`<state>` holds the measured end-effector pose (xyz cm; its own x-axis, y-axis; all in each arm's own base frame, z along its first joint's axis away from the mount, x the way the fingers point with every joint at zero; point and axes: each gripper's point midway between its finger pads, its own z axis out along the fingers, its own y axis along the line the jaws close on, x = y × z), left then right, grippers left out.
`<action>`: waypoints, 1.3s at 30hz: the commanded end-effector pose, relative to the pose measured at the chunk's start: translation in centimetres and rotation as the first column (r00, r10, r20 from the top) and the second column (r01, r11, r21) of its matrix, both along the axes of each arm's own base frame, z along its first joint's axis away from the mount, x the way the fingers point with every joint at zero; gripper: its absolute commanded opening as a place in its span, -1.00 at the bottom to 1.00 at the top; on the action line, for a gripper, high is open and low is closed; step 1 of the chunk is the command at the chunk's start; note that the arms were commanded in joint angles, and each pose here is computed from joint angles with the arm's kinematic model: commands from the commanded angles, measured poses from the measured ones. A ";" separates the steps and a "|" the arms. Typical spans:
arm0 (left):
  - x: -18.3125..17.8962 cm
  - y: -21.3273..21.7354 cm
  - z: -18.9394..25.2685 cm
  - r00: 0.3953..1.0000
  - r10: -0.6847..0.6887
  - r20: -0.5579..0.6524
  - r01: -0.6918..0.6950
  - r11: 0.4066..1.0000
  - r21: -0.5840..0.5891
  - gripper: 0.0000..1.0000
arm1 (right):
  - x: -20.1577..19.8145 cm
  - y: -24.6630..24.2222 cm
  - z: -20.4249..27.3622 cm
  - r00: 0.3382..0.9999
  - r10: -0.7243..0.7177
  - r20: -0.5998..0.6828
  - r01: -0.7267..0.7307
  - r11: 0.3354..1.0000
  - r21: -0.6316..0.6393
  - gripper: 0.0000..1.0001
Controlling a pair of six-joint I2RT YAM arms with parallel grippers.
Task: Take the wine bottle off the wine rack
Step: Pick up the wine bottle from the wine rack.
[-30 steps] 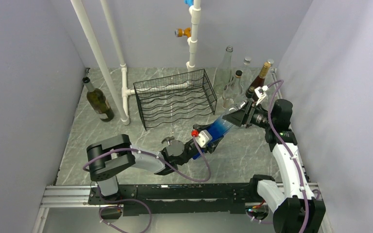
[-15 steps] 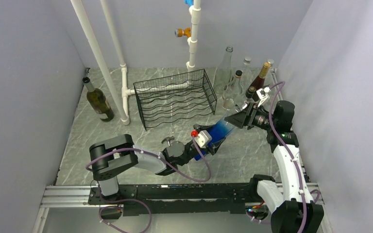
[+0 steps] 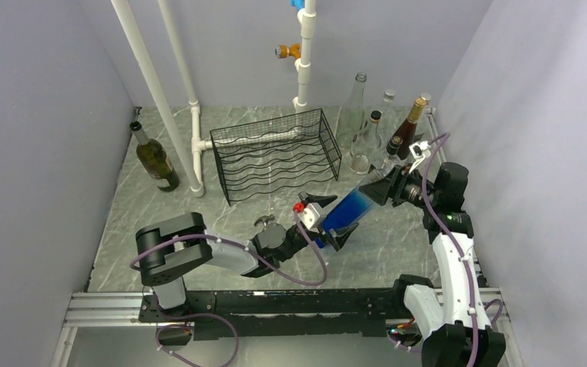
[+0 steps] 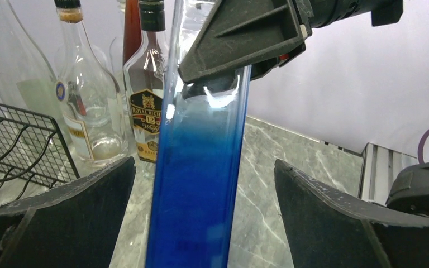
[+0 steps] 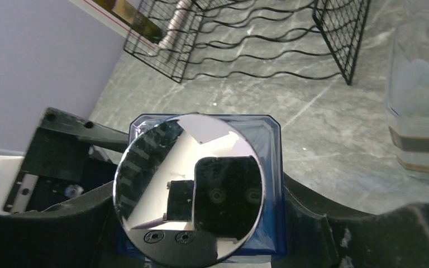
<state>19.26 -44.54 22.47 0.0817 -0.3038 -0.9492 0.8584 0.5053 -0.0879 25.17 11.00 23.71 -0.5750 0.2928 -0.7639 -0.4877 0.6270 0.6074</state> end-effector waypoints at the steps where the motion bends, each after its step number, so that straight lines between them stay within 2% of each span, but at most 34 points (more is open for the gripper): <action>1: -1.2 1.2 2.2 0.999 -0.033 -0.028 0.033 0.999 -0.021 0.99 | -0.5 -0.5 3.9 0.985 0.016 0.173 0.002 0.994 -0.106 -1.00; 4: -1.7 2.0 0.8 0.996 -0.042 -0.079 0.047 0.996 0.070 0.99 | -0.9 -1.2 4.2 0.977 0.017 0.211 0.020 0.985 -0.173 -1.00; 8: -2.6 3.8 0.2 0.990 -0.047 -0.135 0.065 0.989 0.135 0.99 | -1.2 -2.2 4.7 0.965 0.016 0.262 0.055 0.964 -0.262 -1.00; 16: -3.1 7.6 -1.9 0.960 0.042 -0.276 0.033 0.965 0.262 0.99 | -1.7 -4.2 5.3 0.938 0.087 0.335 0.082 0.884 -0.460 -1.00; 25: -4.0 11.1 -3.0 0.935 0.083 -0.345 0.017 0.961 0.277 0.99 | -0.6 -7.2 5.2 0.927 0.053 0.371 0.182 0.800 -0.571 -1.00; 39: -4.3 15.0 -3.2 0.921 0.133 -0.366 -0.043 0.969 0.244 0.99 | 3.8 -13.9 7.9 0.869 -0.076 0.488 0.394 0.702 -0.593 -1.00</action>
